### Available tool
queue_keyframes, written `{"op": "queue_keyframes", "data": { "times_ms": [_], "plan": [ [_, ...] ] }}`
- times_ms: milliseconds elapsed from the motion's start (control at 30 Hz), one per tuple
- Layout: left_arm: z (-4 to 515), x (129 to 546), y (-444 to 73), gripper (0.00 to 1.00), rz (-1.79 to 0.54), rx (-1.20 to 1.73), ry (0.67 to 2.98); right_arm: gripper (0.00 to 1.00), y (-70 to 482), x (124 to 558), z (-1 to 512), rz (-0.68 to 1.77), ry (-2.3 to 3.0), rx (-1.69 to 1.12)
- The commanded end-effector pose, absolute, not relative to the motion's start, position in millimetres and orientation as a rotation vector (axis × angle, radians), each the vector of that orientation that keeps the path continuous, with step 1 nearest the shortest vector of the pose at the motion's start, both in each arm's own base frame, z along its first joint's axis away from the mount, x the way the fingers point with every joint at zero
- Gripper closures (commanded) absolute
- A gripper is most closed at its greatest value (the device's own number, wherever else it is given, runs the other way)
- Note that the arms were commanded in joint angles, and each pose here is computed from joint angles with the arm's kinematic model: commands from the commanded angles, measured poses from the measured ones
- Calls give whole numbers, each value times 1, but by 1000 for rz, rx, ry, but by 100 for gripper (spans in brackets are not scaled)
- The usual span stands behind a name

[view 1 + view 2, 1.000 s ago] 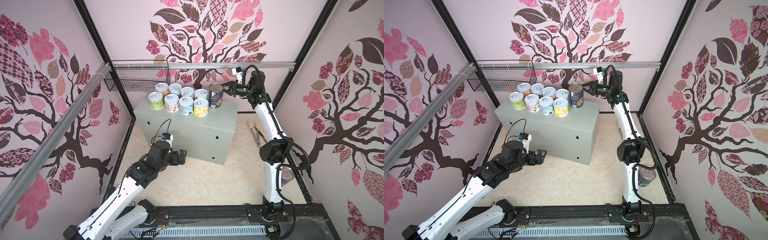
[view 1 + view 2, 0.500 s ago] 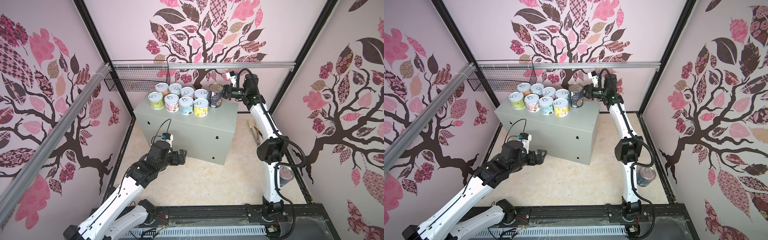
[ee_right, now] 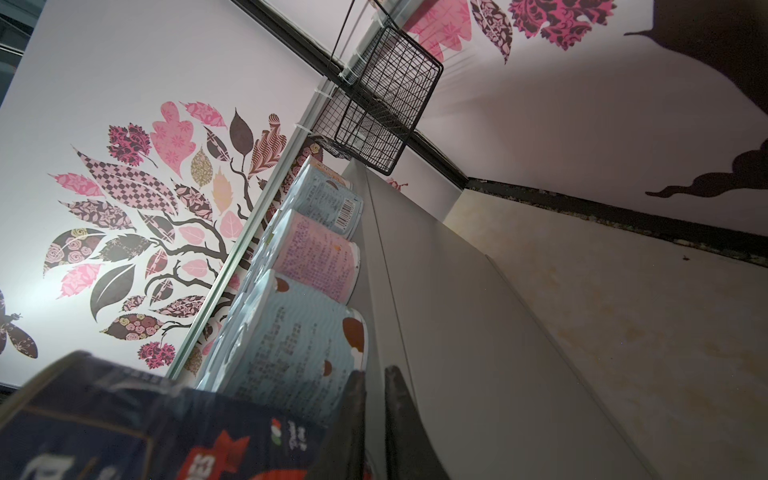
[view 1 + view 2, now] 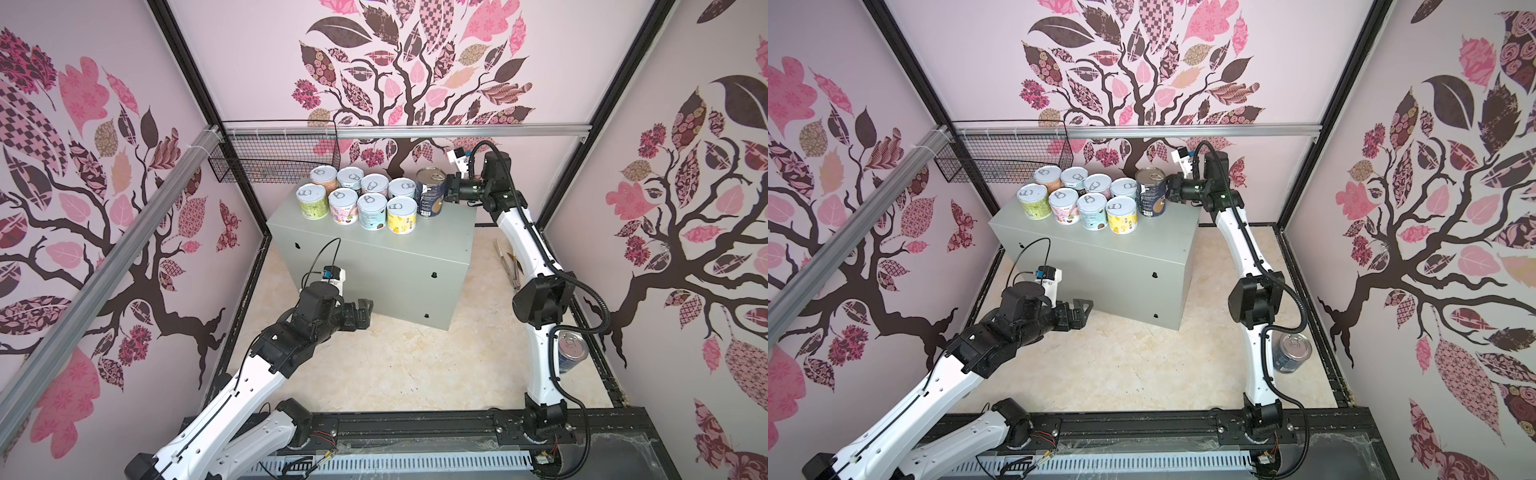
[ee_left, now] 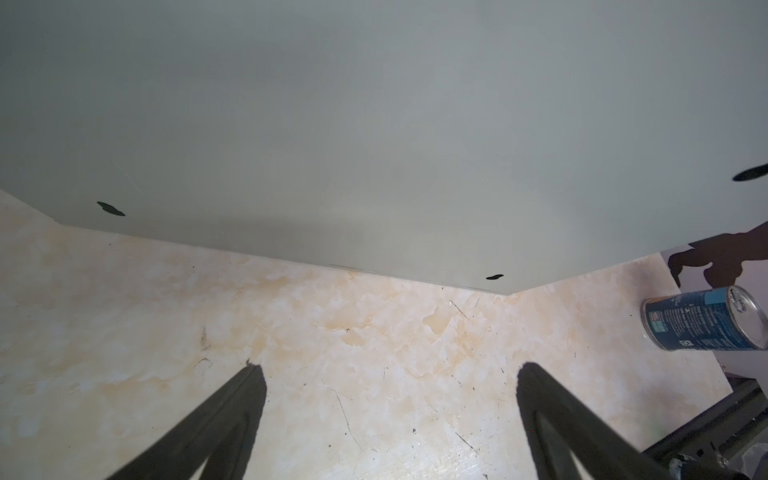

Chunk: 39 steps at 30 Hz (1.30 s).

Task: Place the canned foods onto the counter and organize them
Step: 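Open the right gripper and adjust the can against the group, then withdraw the right gripper down toward the blue can on the floor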

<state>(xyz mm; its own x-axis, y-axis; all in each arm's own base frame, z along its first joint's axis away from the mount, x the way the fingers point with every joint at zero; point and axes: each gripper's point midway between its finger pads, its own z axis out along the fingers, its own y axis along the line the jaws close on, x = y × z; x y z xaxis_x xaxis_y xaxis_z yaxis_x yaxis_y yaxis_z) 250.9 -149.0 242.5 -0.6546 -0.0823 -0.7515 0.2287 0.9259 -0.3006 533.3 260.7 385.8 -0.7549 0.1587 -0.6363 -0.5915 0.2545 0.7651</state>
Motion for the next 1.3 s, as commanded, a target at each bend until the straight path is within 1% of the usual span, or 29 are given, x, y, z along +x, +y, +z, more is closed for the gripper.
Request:
{"op": "queue_keyframes", "data": {
  "times_ms": [0, 267, 400, 467, 633, 700, 867, 967, 1033, 1133, 1200, 1267],
  "plan": [
    [238, 251, -145, 2, -456, 103, 2234, 85, 267, 520, 396, 1553, 1900, -440],
    [238, 251, -145, 2, -453, 104, 2232, 84, 264, 515, 404, 1512, 1897, -442],
    [238, 251, -144, 2, -450, 103, 2231, 79, 254, 517, 417, 1430, 1883, -411],
    [237, 251, -144, 2, -448, 102, 2233, 73, 238, 526, 423, 1352, 1880, -349],
    [238, 251, -143, 2, -444, 103, 2228, 69, 180, 542, 437, 1176, 1874, -181],
    [238, 251, -143, 2, -442, 103, 2228, 66, 164, 542, 442, 1087, 1877, -137],
    [236, 252, -140, 2, -412, 102, 2237, 50, 131, 536, 441, 830, 1927, -47],
    [235, 252, -140, 2, -398, 110, 2248, 39, 108, 532, 424, 674, 1993, 51],
    [235, 250, -141, 2, -395, 116, 2248, 34, 92, 527, 410, 564, 2030, 100],
    [241, 244, -143, 2, -371, 139, 2221, 25, 74, 510, 396, 439, 2050, 129],
    [244, 239, -145, 2, -352, 156, 2207, 16, 60, 496, 389, 371, 2043, 162],
    [245, 234, -149, 2, -345, 174, 2203, 11, 48, 479, 383, 323, 2022, 199]
  ]
}}
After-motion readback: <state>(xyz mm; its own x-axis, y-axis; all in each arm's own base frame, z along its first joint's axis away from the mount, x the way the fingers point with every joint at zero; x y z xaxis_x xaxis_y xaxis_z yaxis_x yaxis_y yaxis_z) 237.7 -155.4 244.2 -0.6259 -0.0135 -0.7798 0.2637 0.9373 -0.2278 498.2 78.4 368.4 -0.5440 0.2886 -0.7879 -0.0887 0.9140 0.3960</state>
